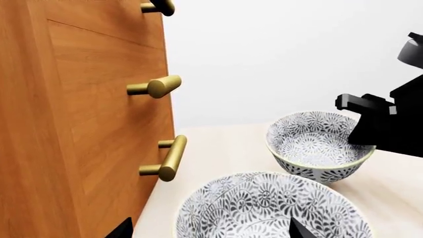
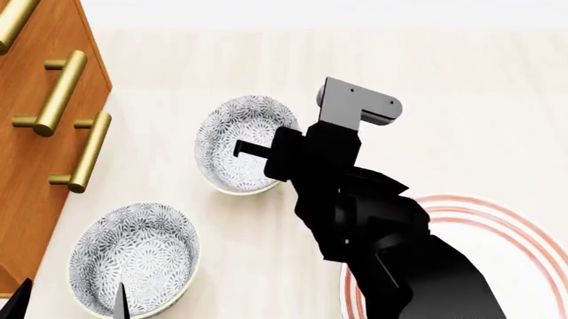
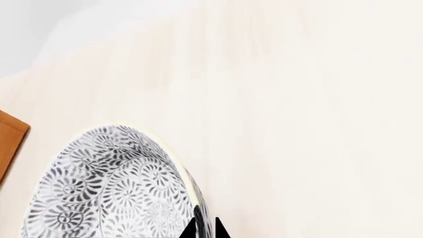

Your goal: Pick up the bowl and put it in the front on the plate.

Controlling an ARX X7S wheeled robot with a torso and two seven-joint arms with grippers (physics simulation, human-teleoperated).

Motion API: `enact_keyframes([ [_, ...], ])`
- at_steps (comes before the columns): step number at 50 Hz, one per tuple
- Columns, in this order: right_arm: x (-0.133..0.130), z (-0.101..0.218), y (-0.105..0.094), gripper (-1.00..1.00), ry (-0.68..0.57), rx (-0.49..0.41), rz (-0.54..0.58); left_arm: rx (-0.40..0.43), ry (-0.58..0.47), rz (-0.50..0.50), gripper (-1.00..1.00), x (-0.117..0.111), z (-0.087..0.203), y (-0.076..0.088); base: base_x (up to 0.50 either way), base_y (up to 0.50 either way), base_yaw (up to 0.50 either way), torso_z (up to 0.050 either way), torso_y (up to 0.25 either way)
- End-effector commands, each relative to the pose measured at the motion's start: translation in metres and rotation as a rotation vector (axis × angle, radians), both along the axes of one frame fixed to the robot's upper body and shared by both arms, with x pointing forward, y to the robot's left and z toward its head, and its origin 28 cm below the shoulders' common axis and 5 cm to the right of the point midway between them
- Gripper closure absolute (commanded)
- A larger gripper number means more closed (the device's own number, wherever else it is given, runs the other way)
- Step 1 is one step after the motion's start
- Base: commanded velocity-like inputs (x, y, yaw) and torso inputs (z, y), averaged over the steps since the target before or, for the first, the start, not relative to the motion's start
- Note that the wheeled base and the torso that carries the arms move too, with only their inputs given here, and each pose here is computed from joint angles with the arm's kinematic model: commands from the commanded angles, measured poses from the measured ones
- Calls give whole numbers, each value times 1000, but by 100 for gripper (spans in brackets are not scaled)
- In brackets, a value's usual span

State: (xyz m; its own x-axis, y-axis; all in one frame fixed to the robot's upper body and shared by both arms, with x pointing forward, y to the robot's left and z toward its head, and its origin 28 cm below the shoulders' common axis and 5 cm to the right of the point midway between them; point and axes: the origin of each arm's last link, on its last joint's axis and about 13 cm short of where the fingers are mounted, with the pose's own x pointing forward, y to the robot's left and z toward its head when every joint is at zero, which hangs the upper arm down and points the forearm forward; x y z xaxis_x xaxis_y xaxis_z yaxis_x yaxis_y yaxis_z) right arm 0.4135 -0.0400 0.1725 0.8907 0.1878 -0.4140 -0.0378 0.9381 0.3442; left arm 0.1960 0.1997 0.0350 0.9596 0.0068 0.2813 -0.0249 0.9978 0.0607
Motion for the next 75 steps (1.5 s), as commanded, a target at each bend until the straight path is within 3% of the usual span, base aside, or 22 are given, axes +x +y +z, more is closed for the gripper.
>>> enact_keyframes([
  [1,4,14,1,100,-48,16,6,0,-5,-5,-100,0,-1,0,0,0,0,0,0],
  [17,-11,49,-50,100,-149,67,-85,-4,-4,6,-100,1,-1,0,0,0,0,0,0],
  [36,-99,70,-106,100,-329,5,-92,-4,-8,11,-100,0,0,-1,0,0,0,0,0],
  [41,-124,67,-123,100,-362,-61,-100,-3,-11,8,-100,0,0,-1,0,0,0,0,0],
  [47,-158,54,-139,100,-345,-129,-83,-2,-10,4,-100,0,0,-2,0,0,0,0,0],
  [59,-199,48,-163,100,-316,-201,-103,-2,-11,-5,-100,-2,0,-3,0,0,0,0,0],
  [64,-212,40,-174,100,-276,-127,-179,1,-10,-11,-100,-3,0,-3,0,0,0,0,0],
  [75,-213,32,-180,100,-243,-103,-221,5,-12,-7,-100,-2,1,-3,0,0,0,0,0],
])
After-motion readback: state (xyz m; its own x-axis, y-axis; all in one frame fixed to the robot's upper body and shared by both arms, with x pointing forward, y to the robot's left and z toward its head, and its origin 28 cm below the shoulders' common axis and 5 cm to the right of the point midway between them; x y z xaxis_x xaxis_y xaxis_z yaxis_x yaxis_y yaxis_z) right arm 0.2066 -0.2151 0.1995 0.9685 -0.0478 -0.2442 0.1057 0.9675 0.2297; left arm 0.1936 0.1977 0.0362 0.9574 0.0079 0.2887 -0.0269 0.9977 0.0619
